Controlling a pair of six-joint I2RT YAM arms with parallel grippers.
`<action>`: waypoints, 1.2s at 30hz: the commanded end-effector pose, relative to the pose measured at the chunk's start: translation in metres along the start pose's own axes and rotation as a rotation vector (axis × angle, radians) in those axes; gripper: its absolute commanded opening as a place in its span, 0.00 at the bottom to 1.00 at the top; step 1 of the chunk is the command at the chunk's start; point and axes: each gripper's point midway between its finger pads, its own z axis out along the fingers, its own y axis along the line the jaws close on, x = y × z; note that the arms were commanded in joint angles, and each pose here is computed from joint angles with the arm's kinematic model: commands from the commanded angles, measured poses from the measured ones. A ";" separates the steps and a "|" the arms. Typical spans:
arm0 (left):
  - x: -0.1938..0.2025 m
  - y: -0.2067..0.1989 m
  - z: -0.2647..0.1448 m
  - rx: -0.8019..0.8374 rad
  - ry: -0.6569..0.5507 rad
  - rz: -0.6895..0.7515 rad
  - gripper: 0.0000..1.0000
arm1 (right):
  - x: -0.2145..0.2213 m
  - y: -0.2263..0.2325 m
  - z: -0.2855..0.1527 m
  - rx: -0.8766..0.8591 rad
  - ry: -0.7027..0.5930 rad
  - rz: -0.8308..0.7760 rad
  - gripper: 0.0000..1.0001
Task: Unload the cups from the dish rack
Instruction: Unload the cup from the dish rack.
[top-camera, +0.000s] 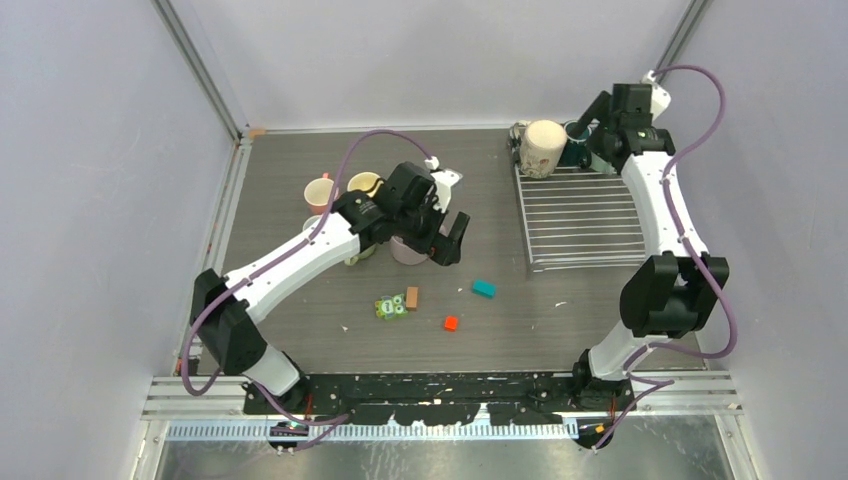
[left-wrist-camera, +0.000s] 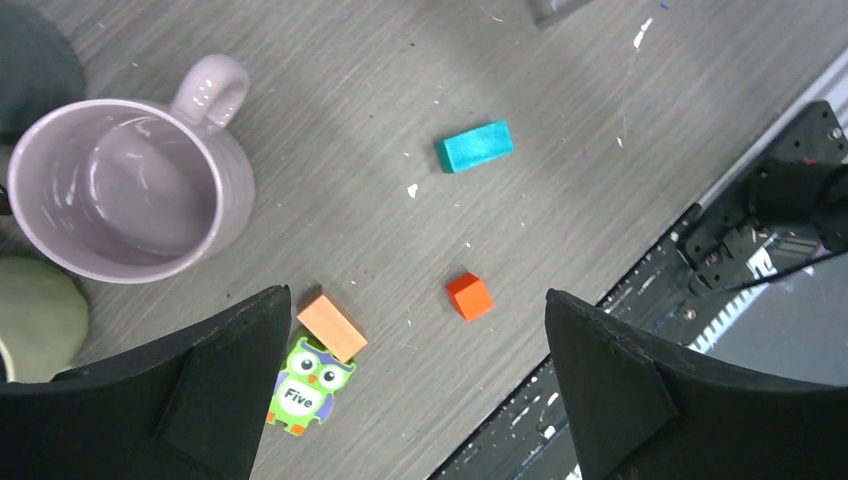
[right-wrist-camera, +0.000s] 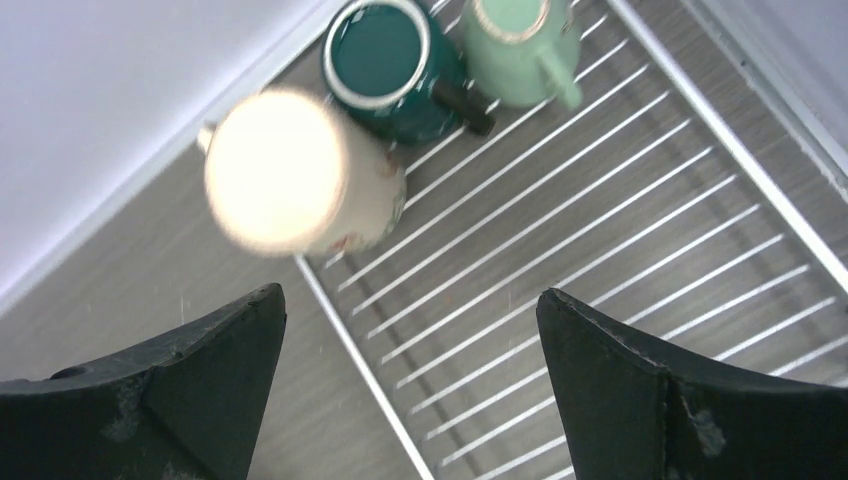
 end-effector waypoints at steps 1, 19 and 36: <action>-0.004 -0.015 -0.022 0.054 -0.027 0.017 1.00 | -0.039 0.004 0.027 -0.103 -0.119 0.049 1.00; 0.009 -0.025 -0.025 0.107 -0.021 0.032 1.00 | -0.037 -0.068 0.144 0.065 -0.093 0.050 0.71; 0.015 -0.023 -0.017 0.103 0.010 0.032 1.00 | -0.019 -0.087 0.200 0.072 -0.038 0.016 0.50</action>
